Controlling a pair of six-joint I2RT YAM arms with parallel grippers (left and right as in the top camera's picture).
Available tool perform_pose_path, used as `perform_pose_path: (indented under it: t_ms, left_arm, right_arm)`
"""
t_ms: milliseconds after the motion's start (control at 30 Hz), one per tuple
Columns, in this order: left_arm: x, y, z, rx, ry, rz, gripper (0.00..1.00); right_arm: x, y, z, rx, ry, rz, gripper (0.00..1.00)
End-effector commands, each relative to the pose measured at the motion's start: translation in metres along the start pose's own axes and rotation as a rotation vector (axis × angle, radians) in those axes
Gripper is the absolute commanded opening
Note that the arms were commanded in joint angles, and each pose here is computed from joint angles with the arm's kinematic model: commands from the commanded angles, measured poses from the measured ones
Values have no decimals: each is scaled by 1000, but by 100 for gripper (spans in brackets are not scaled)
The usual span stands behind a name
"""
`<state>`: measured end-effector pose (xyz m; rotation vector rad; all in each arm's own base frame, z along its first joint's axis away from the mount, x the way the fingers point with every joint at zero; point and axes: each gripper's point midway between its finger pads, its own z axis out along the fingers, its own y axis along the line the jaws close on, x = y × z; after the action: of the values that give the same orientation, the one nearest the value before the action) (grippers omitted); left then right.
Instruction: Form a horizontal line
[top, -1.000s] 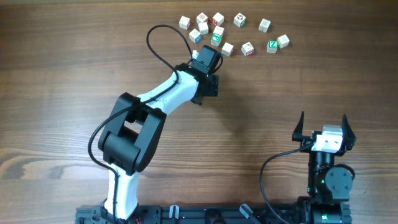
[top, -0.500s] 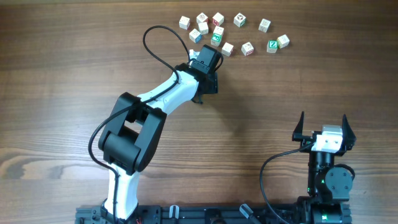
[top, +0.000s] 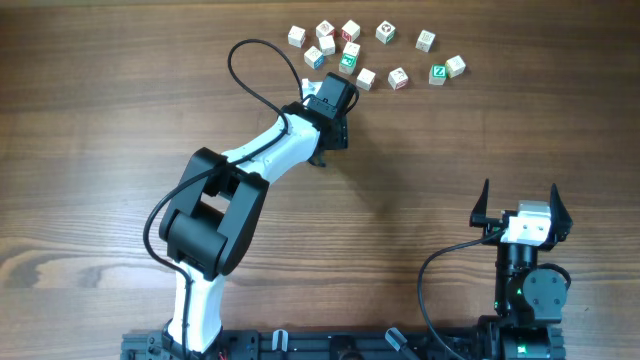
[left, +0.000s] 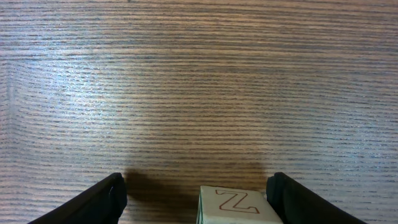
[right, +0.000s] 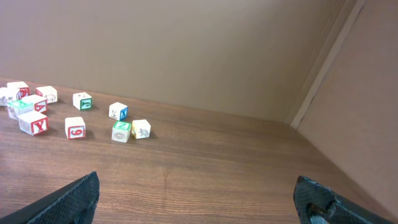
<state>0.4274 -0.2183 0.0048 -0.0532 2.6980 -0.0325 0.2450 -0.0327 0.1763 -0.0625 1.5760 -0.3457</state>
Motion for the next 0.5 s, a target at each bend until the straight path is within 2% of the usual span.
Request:
perform_pose_path:
  t_ms: [0,467]
  left_arm:
    - [7,6,10,-31,12,-7,77]
    - [4,10,9,-54,-3,-24,78]
  right_arm:
    - [-2,3,0,-18,-10,-8,100]
    - [-2,3,0,-18,-10,-8,100]
